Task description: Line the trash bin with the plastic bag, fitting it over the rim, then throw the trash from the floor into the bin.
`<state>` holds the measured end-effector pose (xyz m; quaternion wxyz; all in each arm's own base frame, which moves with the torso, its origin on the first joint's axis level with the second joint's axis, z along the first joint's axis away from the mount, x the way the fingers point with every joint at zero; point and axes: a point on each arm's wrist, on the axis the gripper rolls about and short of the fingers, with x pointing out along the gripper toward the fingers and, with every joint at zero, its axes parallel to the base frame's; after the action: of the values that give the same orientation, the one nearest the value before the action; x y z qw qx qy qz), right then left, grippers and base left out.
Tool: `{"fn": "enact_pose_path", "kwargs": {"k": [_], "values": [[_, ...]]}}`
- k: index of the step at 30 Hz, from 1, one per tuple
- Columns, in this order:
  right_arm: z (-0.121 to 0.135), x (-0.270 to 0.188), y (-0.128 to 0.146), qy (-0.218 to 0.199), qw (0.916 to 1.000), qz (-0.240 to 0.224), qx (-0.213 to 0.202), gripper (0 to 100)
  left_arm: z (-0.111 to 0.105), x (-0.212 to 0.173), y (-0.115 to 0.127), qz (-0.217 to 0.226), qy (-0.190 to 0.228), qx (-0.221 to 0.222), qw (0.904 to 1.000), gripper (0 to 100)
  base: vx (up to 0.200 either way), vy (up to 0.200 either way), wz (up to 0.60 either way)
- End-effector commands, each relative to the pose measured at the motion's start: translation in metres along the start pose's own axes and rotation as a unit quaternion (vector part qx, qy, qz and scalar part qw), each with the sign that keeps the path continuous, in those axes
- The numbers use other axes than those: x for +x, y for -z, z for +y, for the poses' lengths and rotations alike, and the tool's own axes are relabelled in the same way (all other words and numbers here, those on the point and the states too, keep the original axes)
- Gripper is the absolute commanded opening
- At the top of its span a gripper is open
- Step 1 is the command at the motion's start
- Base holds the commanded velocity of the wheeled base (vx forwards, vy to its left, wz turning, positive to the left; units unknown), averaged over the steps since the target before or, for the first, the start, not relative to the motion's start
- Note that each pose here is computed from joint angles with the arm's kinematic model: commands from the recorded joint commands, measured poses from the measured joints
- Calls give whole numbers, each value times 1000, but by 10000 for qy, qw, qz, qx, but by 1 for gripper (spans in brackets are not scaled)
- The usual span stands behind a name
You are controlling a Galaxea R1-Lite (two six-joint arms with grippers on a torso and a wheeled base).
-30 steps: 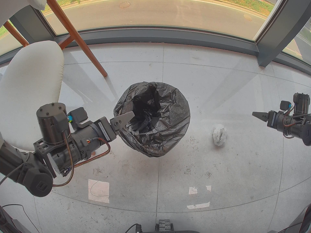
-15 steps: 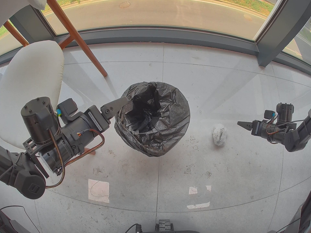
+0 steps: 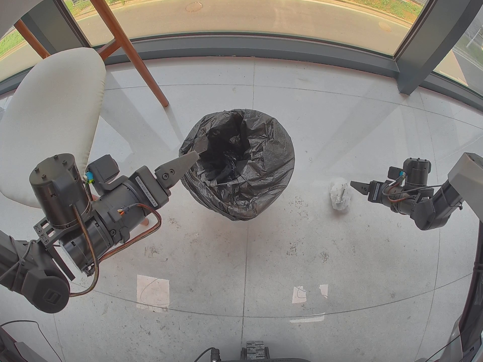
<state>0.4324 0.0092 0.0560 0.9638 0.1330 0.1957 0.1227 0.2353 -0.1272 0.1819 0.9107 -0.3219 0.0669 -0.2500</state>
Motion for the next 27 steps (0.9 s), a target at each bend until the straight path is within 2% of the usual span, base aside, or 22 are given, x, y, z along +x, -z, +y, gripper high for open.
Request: {"fn": "enact_pose_path", "kwargs": {"k": [1,7,12,21,22,27], "values": [[-2,45,16,96,9999,-12,62,100,6,-10,9,-7,22,76,10000,100,0,0,0],[-7,74,26,223,9997,101,79,100,9,-14,13,63,-13,128,9999,100,0,0,0],[-10,103,38,230,9997,-18,16,100,11,-16,14,111,-51,134,9998,100,0,0,0],[-9,129,56,219,9997,71,-66,100,12,-24,17,149,-90,124,9998,100,0,0,0],[-9,129,56,219,9997,71,-66,0,12,-24,17,149,-90,124,9998,100,0,0,0],[-12,128,53,234,9997,10,-4,0,12,-24,14,82,-76,119,9999,100,0,0,0]]}}
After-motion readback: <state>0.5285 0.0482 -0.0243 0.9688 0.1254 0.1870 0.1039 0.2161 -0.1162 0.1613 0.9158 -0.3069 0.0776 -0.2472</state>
